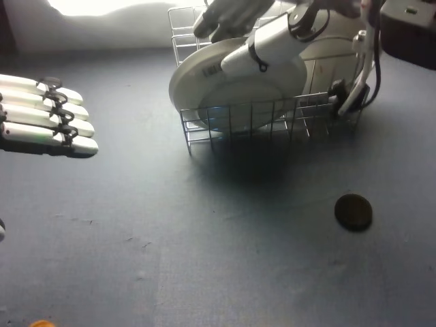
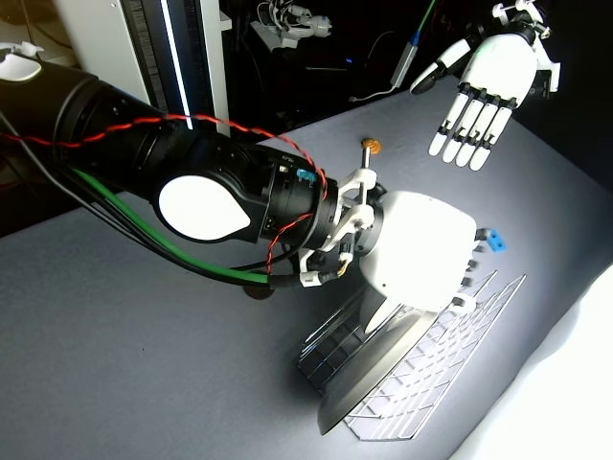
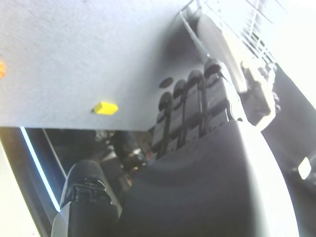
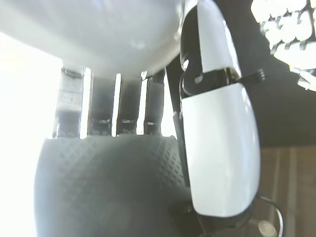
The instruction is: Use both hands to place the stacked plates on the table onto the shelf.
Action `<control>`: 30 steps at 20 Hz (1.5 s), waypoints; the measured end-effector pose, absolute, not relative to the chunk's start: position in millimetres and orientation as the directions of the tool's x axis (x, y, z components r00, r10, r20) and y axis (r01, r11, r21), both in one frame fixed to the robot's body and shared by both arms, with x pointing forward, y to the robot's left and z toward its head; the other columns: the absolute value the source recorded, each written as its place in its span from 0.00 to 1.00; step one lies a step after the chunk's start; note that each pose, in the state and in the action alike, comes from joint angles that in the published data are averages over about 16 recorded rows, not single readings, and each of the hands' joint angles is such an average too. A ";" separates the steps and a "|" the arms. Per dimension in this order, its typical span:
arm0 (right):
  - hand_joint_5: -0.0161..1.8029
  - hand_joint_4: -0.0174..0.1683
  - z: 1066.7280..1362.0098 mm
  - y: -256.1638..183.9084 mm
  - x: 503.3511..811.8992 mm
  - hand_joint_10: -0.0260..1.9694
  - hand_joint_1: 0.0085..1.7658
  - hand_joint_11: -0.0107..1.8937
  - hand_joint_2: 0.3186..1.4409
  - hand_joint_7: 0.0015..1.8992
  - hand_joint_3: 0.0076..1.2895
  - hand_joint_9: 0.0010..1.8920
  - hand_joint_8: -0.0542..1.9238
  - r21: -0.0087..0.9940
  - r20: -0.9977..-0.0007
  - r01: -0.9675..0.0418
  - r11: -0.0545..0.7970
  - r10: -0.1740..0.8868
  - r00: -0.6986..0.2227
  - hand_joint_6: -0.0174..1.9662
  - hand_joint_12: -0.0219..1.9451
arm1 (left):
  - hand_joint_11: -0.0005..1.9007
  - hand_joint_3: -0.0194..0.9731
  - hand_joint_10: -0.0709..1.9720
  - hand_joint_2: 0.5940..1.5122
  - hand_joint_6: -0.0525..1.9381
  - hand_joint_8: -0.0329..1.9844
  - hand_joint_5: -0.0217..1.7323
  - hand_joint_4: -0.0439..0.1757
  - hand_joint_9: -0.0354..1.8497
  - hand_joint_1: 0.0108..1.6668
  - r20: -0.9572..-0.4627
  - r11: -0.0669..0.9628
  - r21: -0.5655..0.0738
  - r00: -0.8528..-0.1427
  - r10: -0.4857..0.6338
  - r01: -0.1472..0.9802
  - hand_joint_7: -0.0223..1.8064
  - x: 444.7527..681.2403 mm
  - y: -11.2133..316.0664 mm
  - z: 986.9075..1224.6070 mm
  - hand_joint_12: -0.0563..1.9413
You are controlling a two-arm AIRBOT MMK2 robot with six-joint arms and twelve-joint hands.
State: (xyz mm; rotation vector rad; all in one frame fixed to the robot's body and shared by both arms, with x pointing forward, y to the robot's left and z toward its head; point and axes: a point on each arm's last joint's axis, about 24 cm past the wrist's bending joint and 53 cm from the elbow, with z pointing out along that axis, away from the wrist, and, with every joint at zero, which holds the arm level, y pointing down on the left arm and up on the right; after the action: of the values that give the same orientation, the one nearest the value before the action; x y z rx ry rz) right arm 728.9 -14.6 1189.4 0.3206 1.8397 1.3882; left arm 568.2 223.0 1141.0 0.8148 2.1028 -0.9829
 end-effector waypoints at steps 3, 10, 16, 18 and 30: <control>0.46 0.08 1210.1 -18.6 727.0 0.02 0.65 0.22 0.61 0.49 0.00 0.49 0.04 0.877 -0.480 -0.310 0.369 0.614 -0.627 0.03 0.60 | 0.01 0.03 0.04 0.57 0.04 0.02 0.06 0.21 0.04 0.00 -0.776 0.505 -0.401 -0.576 0.255 0.764 0.05 564.0 216.8 1142.1 0.04; 0.40 0.08 1258.7 -36.8 713.8 0.02 0.60 0.15 0.60 0.43 0.00 0.44 0.04 0.801 -0.595 -0.451 0.393 0.598 -0.537 0.03 0.61 | 0.01 0.03 0.04 0.58 0.04 0.02 0.06 0.21 0.04 0.00 -0.790 0.449 -0.393 -0.545 0.282 0.802 0.05 548.5 196.3 1146.1 0.04; 0.34 0.08 1289.8 -52.2 693.5 0.02 0.55 0.10 0.60 0.37 0.00 0.38 0.04 0.721 -0.684 -0.546 0.427 0.569 -0.457 0.03 0.63 | 0.01 0.03 0.04 0.58 0.04 0.02 0.06 0.21 0.04 0.00 -0.801 0.404 -0.370 -0.508 0.318 0.837 0.05 534.4 181.1 1147.7 0.04; 0.32 0.08 1295.6 -54.7 686.9 0.02 0.52 0.09 0.60 0.36 0.00 0.37 0.04 0.699 -0.705 -0.568 0.436 0.557 -0.440 0.03 0.62 | 0.01 0.03 0.04 0.58 0.04 0.02 0.06 0.21 0.04 0.00 -0.805 0.393 -0.360 -0.495 0.329 0.846 0.05 531.4 177.9 1148.1 0.04; 0.37 0.08 1307.8 -49.8 659.1 0.12 0.33 0.18 0.63 0.41 0.00 0.41 0.10 0.601 -0.787 -0.652 0.462 0.483 -0.383 0.04 0.61 | 0.03 0.03 0.14 0.60 0.04 0.08 0.18 0.21 0.15 0.01 -0.820 0.352 -0.331 -0.452 0.353 0.876 0.18 524.1 163.0 1152.3 0.36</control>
State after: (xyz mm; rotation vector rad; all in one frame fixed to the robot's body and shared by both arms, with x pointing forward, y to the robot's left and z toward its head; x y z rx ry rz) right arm 659.1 -49.8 1307.8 -0.1525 1.5454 1.2175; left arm 524.1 163.0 1152.3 1.0668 1.9719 -1.0405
